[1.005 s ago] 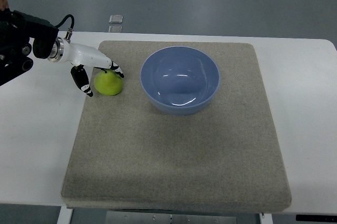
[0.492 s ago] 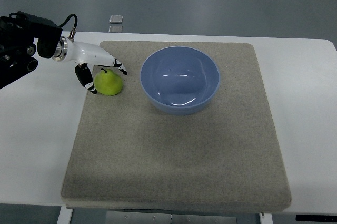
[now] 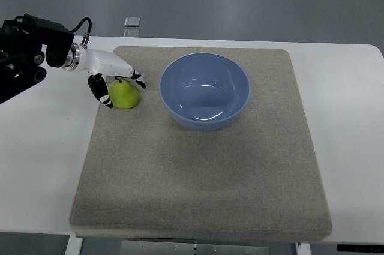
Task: Place pear in bowl with left hand
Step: 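Lift the pear with the left hand and carry it into the blue bowl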
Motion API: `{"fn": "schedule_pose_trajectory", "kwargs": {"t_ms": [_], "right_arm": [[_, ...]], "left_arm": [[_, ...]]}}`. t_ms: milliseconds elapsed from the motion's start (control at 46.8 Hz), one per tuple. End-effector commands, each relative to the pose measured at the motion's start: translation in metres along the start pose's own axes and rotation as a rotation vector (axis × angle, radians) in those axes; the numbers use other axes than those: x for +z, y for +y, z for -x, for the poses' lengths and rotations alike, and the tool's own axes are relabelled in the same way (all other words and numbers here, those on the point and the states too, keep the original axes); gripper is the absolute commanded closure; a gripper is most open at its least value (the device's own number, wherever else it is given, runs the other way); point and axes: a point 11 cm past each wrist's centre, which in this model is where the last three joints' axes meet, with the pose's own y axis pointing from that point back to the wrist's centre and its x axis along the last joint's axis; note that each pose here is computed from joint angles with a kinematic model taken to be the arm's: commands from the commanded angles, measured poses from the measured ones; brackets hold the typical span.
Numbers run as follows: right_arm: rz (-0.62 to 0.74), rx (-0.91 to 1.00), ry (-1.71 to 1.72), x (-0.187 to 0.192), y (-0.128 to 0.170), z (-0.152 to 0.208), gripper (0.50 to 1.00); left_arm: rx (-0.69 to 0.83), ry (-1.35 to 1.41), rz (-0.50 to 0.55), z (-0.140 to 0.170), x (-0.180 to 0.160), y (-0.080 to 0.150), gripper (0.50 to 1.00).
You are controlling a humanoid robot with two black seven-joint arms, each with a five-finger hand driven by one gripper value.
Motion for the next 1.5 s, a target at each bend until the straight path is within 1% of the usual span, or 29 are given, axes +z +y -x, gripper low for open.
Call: {"fn": "schedule_pose_trajectory", "kwargs": {"t_ms": [0,43,85,128,256,321,385,449,534,769,983,1218,1475], "right_arm": [[-0.001,-0.001,0.000,0.000,0.000,0.000,0.576],[0.000,0.000,0.000,0.000,0.000,0.000,0.576],[0.000,0.000,0.000,0.000,0.000,0.000,0.576],[-0.001,-0.001,0.000,0.000,0.000,0.000,0.576],[-0.001,0.000,0.000,0.000,0.000,0.000,0.576],[0.001,0.000,0.001,0.001,0.000,0.000,0.576],[0.000,0.002,0.000,0.000,0.000,0.000,0.576],[0.000,0.000,0.000,0.000,0.000,0.000,0.576],[0.000,-0.001,0.001,0.000,0.000,0.000,0.576],[0.000,0.000,0.000,0.000,0.000,0.000,0.576],[0.001,0.000,0.000,0.001,0.000,0.000,0.576],[0.000,0.000,0.000,0.000,0.000,0.000,0.576],[0.000,0.000,0.000,0.000,0.000,0.000,0.576]], "left_arm": [[-0.003,0.001,-0.001,0.002,0.000,-0.001,0.634],[-0.011,0.003,0.002,0.005,0.000,-0.002,0.636],[-0.019,0.003,0.000,0.008,-0.001,-0.003,0.649],[-0.022,0.000,0.001,0.009,0.000,-0.003,0.673],[-0.028,0.001,0.004,0.011,0.000,-0.003,0.686],[-0.026,0.001,0.004,0.011,0.000,-0.003,0.726],[-0.025,-0.001,0.005,0.010,0.001,-0.004,0.795],[-0.023,-0.004,0.004,0.009,0.000,-0.003,0.889],[-0.022,-0.007,0.000,0.008,-0.001,-0.003,1.000],[-0.020,-0.046,-0.014,0.005,-0.001,-0.002,1.000],[0.001,-0.051,-0.005,-0.001,0.002,-0.003,1.000],[0.040,-0.066,-0.008,-0.021,0.003,0.003,1.000],[0.125,-0.050,0.021,-0.055,0.012,0.012,1.000]]}}
